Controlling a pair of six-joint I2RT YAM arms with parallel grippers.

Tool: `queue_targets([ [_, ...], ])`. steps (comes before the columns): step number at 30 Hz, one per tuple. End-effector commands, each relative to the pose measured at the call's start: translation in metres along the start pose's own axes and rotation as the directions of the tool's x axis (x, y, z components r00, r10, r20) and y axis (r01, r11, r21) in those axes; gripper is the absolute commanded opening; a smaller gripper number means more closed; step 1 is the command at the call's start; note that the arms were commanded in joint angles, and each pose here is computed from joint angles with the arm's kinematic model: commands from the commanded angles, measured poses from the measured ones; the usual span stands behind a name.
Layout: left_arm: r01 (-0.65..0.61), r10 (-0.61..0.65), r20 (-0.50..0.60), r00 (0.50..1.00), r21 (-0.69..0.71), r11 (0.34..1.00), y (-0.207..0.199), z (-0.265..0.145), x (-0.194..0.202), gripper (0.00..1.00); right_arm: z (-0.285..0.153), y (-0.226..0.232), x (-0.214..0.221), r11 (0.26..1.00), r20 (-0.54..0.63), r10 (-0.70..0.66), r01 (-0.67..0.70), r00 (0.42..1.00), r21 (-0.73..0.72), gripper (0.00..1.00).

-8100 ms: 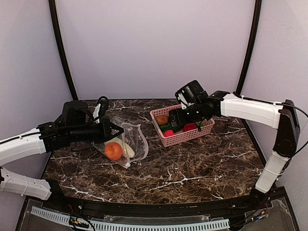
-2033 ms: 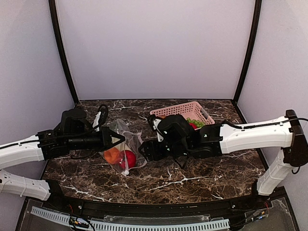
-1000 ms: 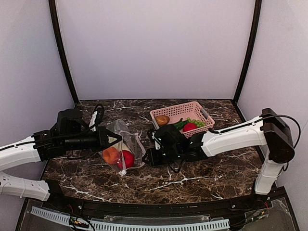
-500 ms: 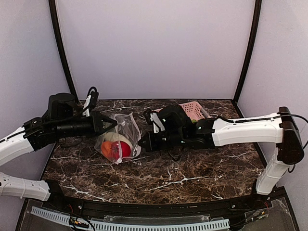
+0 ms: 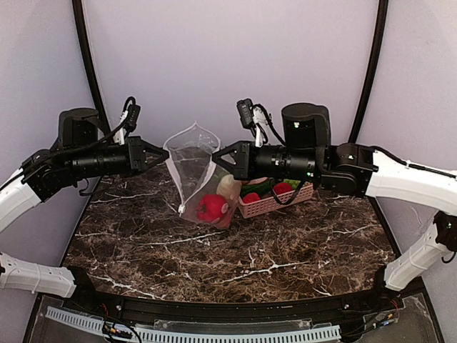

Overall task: Place the food in the zip-top bag and seal the zipper
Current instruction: Adjust the zipper food storage bag at the center of the board.

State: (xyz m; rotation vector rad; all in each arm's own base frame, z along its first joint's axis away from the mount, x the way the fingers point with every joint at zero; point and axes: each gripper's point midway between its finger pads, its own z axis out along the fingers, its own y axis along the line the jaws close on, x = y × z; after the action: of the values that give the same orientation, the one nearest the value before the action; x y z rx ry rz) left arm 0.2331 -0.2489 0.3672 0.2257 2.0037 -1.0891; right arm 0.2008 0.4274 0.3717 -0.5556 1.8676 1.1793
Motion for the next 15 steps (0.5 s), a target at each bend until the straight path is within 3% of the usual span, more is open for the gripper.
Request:
queue_targets([
  [1,0.032,-0.034,-0.076,0.997,-0.029,0.999,0.019,0.011,0.027,0.01,0.007,-0.007,0.012,1.0,-0.027,0.006,-0.006,1.0,0.012,0.0],
  [4,0.043,-0.048,-0.094,0.994,-0.049,0.998,0.027,0.014,0.036,0.06,0.012,-0.017,0.018,0.998,-0.031,0.032,-0.03,0.999,0.049,0.0],
  [6,0.047,-0.053,-0.11,0.992,-0.056,0.997,0.03,0.015,0.041,0.18,0.016,-0.027,0.023,0.994,-0.04,0.052,-0.048,0.998,0.099,0.0],
  [11,0.061,-0.069,-0.167,0.984,-0.052,0.997,0.034,0.014,0.058,0.6,0.023,-0.037,0.029,0.988,-0.043,0.07,-0.063,0.997,0.143,0.0],
  [15,0.086,-0.088,-0.195,0.977,-0.022,0.996,0.031,0.01,0.069,0.77,0.028,-0.041,0.031,0.986,-0.046,0.069,-0.061,0.997,0.158,0.0],
])
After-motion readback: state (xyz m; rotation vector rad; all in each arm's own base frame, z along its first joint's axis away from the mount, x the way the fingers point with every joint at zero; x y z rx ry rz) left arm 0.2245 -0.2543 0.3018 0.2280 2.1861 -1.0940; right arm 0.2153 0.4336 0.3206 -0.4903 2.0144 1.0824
